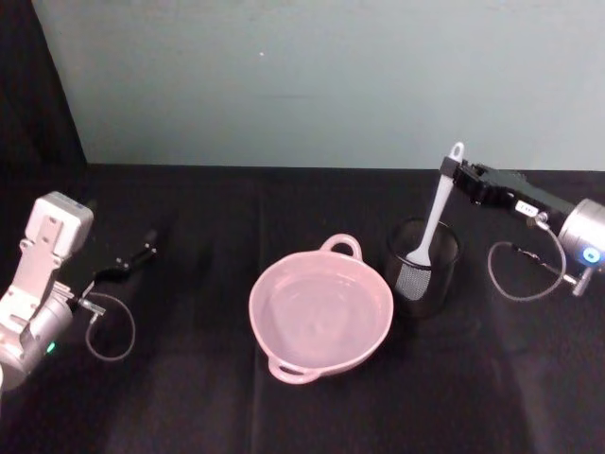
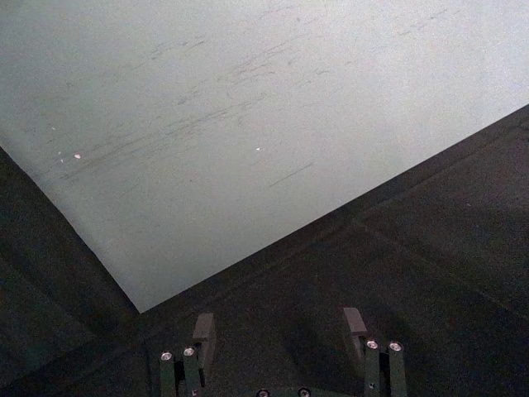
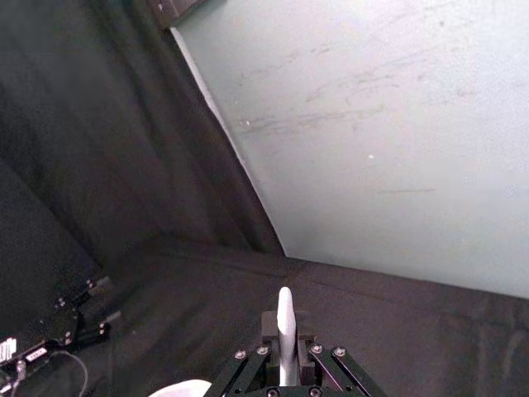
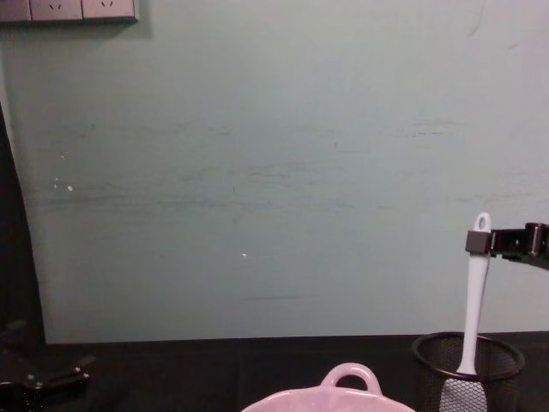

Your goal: Use the one hand to pick up the spoon and stir the clear water in the bowl.

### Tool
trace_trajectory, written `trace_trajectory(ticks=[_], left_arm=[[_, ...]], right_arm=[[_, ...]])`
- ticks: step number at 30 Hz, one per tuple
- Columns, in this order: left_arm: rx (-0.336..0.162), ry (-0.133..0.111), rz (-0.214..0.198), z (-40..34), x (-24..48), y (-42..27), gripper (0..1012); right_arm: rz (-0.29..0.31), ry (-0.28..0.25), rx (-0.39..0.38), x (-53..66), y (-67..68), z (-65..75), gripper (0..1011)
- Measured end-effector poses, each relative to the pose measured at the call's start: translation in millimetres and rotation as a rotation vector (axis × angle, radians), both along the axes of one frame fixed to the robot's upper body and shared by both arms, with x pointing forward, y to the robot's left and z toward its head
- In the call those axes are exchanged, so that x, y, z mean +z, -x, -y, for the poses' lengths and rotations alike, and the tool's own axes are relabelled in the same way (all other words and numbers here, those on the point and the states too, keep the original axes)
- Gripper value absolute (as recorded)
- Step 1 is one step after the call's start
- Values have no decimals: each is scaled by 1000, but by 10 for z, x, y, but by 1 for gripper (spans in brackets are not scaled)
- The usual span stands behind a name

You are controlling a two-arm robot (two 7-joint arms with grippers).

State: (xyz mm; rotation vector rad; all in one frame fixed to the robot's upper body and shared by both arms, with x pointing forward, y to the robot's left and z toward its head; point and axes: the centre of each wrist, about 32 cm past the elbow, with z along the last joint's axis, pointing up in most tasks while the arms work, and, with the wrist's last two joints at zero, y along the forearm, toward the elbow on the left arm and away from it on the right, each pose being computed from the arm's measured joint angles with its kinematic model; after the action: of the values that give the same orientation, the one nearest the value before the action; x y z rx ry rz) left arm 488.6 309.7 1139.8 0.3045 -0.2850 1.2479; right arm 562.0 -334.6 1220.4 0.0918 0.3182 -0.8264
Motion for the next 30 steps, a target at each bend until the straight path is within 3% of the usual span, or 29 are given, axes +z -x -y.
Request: trace_trajectory(ticks=[20,30], left_arm=[[0,0,0,0,0,0,1005],[0,0,0,0,0,0,1005]], right_arm=[[-42,-104,-54,-224,23,86,123],[-83,-101,-94,-291,42,116,375]])
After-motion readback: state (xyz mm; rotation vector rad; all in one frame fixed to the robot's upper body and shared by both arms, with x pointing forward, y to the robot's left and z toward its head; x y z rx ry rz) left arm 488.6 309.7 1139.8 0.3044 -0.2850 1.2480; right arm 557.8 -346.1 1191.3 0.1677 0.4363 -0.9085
